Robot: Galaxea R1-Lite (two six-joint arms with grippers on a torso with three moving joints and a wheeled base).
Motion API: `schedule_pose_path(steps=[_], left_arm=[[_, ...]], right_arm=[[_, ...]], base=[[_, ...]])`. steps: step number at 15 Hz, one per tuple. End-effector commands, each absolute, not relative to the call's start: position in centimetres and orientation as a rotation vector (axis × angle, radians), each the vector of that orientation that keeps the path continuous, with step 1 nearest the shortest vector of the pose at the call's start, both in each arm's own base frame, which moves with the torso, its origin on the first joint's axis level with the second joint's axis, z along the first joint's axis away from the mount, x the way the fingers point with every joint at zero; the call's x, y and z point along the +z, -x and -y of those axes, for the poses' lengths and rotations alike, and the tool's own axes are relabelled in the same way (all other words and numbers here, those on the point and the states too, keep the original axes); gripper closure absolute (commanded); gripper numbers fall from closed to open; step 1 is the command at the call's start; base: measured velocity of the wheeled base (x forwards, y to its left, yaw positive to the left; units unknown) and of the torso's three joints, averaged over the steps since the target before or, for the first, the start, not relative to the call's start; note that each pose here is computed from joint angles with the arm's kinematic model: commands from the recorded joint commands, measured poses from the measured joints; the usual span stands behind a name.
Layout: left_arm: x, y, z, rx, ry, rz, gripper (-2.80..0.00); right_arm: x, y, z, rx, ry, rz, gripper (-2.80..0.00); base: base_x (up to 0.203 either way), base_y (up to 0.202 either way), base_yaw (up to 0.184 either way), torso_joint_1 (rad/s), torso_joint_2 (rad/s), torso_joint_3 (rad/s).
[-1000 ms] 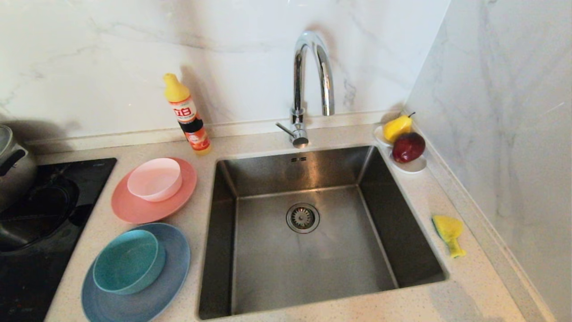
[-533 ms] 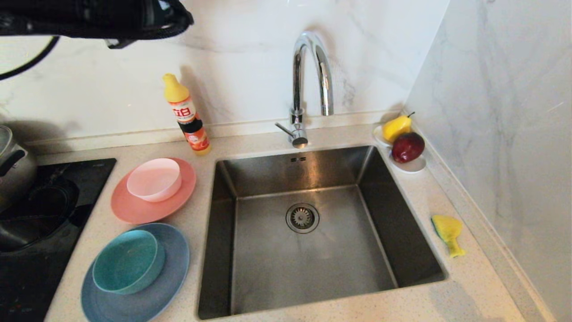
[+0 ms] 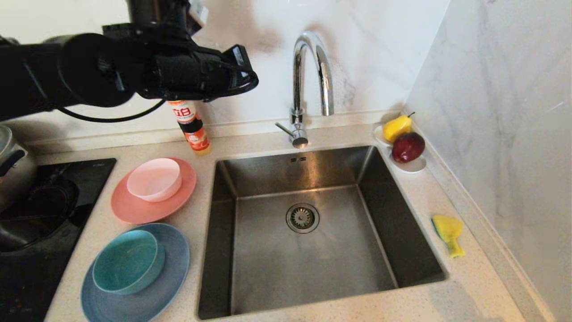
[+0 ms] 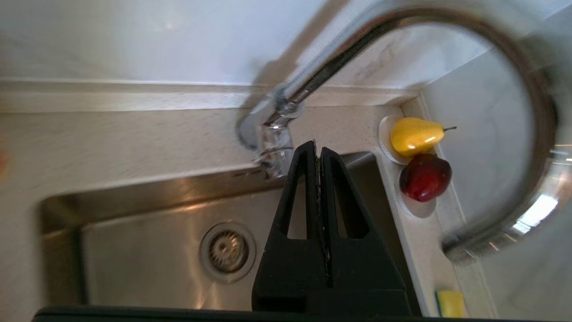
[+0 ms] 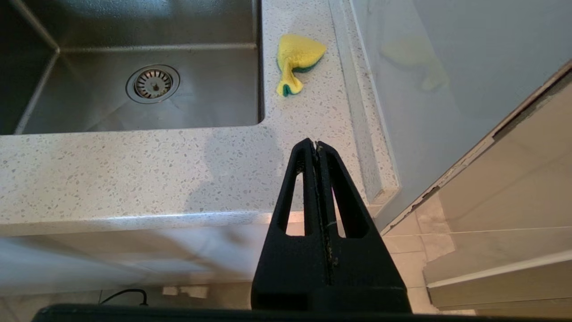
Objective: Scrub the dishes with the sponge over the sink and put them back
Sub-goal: Turn on the faucet
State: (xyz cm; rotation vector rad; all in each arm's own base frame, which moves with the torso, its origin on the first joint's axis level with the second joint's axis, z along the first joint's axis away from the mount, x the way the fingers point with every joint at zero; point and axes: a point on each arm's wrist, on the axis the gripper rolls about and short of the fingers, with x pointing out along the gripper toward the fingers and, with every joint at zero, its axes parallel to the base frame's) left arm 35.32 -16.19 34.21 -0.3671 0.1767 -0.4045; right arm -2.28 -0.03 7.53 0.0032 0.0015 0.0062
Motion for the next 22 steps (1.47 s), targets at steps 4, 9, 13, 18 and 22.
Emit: schedule_pose_path(steps=[4, 9, 13, 18, 22], left_arm=[[28.7, -40.3, 18.4, -0.463, 0.365, -0.212, 0.00], [26.7, -42.7, 18.1, -0.452, 0.370, -0.164, 0.00], [25.2, -43.9, 18.3, -0.450, 0.371, -0.155, 0.00], [23.9, -44.8, 18.7, -0.459, 0.375, -0.139, 0.00], [23.2, -45.3, 18.8, -0.459, 0.378, -0.129, 0.00]], right_arm=[[7.5, 2.3, 0.0, 0.006, -0.003, 0.000, 0.00], [7.5, 2.3, 0.0, 0.007, -0.003, 0.000, 0.00], [7.5, 2.3, 0.0, 0.006, -0.003, 0.000, 0.00], [7.5, 2.3, 0.0, 0.006, -0.003, 0.000, 0.00], [7.5, 2.3, 0.0, 0.006, -0.003, 0.000, 0.00]], base=[[0.000, 0.000, 0.000, 0.000, 0.00, 0.000], [0.000, 0.000, 0.000, 0.000, 0.00, 0.000], [0.000, 0.000, 0.000, 0.000, 0.00, 0.000], [0.000, 0.000, 0.000, 0.000, 0.00, 0.000], [0.000, 0.000, 0.000, 0.000, 0.00, 0.000]])
